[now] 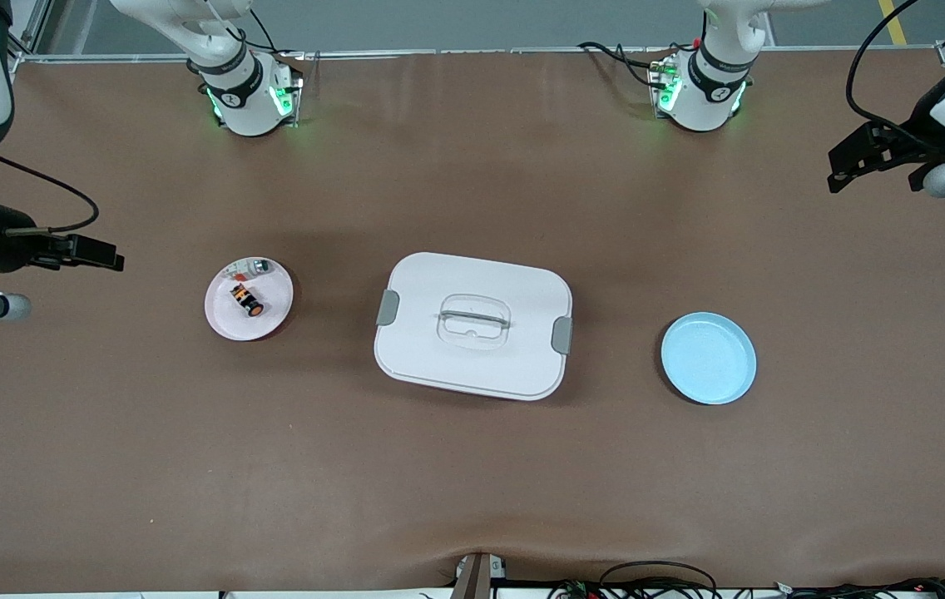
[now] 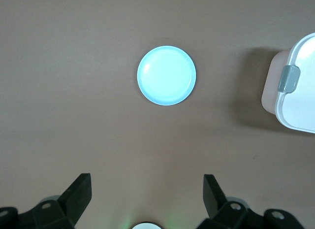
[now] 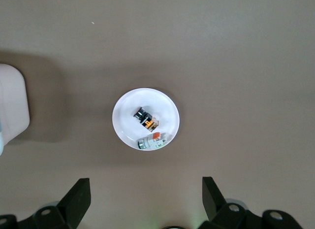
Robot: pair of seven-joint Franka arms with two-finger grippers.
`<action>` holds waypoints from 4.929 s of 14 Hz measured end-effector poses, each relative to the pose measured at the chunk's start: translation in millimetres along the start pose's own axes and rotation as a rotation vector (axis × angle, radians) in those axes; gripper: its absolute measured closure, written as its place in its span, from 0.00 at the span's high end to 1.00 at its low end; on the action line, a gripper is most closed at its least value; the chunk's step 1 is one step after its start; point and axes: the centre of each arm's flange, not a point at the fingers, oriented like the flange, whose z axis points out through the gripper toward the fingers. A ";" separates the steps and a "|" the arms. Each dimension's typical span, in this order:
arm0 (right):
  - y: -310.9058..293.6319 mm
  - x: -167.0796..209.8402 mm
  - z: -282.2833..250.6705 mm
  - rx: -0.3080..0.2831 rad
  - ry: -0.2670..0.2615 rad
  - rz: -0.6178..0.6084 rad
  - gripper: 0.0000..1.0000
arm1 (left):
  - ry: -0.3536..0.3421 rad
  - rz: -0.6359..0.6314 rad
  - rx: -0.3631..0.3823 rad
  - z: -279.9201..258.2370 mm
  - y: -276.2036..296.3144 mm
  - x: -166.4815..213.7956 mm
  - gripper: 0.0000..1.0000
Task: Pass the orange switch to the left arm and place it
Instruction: 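Move the right gripper over the white dish with the switch, then lower the right gripper and grasp the orange-black switch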
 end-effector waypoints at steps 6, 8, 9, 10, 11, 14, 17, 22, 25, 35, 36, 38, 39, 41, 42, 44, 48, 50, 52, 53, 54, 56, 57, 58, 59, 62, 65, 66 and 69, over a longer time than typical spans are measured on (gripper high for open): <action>4.4 19.5 41.5 0.003 0.000 0.034 1.00 | 0.000 -0.001 0.000 0.0 -0.6 0.1 1.00; -4.3 23.9 76.3 -0.001 -0.011 0.133 1.00 | 0.000 -0.001 0.000 -0.2 -0.6 0.1 1.00; -6.7 23.3 89.5 -0.004 -0.026 0.187 1.00 | 0.001 -0.001 0.000 -0.2 -0.7 0.1 1.00; -3.7 23.0 97.2 -0.005 -0.035 0.235 1.00 | 0.001 -0.001 0.000 -0.1 -0.8 0.2 1.00; 4.0 23.3 100.1 -0.004 -0.037 0.267 1.00 | 0.001 -0.002 0.000 0.1 -0.9 0.4 1.00; 33.2 25.8 95.6 0.007 -0.013 0.320 1.00 | 0.000 -0.004 0.000 0.2 -2.2 0.6 1.00; 66.0 28.4 89.2 0.020 0.021 0.348 1.00 | 0.000 -0.007 0.000 0.2 -3.8 0.8 1.00; 60.5 31.4 102.3 0.034 0.012 0.529 1.00 | 0.000 -0.010 -0.001 0.1 -5.2 1.0 1.00; 32.8 32.1 118.5 0.026 0.003 0.616 1.00 | 0.001 -0.010 -0.001 -0.2 -5.4 1.0 1.00; -8.7 -16.4 234.6 0.033 0.096 0.705 1.00 | 0.003 -0.029 -0.001 -1.0 -15.2 1.9 1.00; -12.1 -21.1 242.9 0.036 0.110 0.704 1.00 | 0.003 -0.033 -0.001 -1.0 -17.3 2.1 1.00; -12.5 -28.5 258.9 0.040 0.128 0.704 1.00 | 0.003 -0.035 -0.001 -1.0 -18.7 2.2 1.00; -14.4 -31.3 265.8 0.043 0.139 0.700 1.00 | 0.003 -0.035 -0.001 -1.0 -18.6 2.2 1.00; -19.1 -37.7 280.6 0.051 0.170 0.689 1.00 | 0.003 -0.035 -0.001 -1.0 -18.7 2.2 1.00; -19.5 -41.4 288.1 0.055 0.183 0.688 1.00 | 0.003 -0.035 -0.001 -1.0 -18.7 2.2 1.00; -18.6 -46.9 298.2 0.059 0.196 0.697 1.00 | 0.003 -0.035 -0.001 -1.1 -18.6 2.2 1.00; -23.1 -51.0 305.4 0.075 0.238 0.698 1.00 | 0.003 -0.035 -0.001 -1.2 -18.6 2.2 1.00; -23.8 -55.9 314.8 0.082 0.258 0.697 1.00 | 0.003 -0.035 -0.001 -1.2 -18.6 2.2 1.00; -23.0 -57.5 322.6 0.082 0.260 0.699 1.00 | 0.003 -0.035 -0.001 -1.2 -18.6 2.2 1.00; -22.7 -56.8 325.0 0.083 0.263 0.699 1.00 | 0.003 -0.035 -0.001 -1.2 -18.6 2.2 1.00; -22.5 -55.9 327.9 0.083 0.266 0.699 1.00 | 0.003 -0.035 -0.002 -1.3 -18.6 2.2 1.00; -25.0 -54.7 337.8 0.081 0.264 0.693 1.00 | 0.004 -0.035 -0.002 -1.4 -18.4 2.2 1.00; -28.2 -54.3 343.6 0.079 0.263 0.687 1.00 | 0.004 -0.035 -0.002 -1.6 -18.3 2.1 1.00; -30.9 -53.9 349.2 0.077 0.262 0.682 1.00 | 0.005 -0.035 -0.002 -2.0 -18.3 2.1 1.00; -32.1 -53.7 354.0 0.076 0.260 0.679 1.00 | 0.006 -0.035 -0.002 -2.4 -18.4 2.1 1.00; -31.8 -52.1 362.4 0.077 0.265 0.679 1.00 | 0.007 -0.035 -0.002 -3.1 -18.4 2.0 1.00; -31.2 -51.7 368.3 0.074 0.261 0.680 1.00 | 0.008 -0.035 -0.002 -3.1 -18.4 2.0 1.00; -31.0 -51.8 370.4 0.072 0.258 0.681 1.00 | 0.008 -0.035 -0.002 -3.1 -18.4 2.0 1.00; -30.1 -52.4 379.1 0.064 0.243 0.682 1.00 | 0.008 -0.035 -0.002 -3.1 -18.5 2.0 1.00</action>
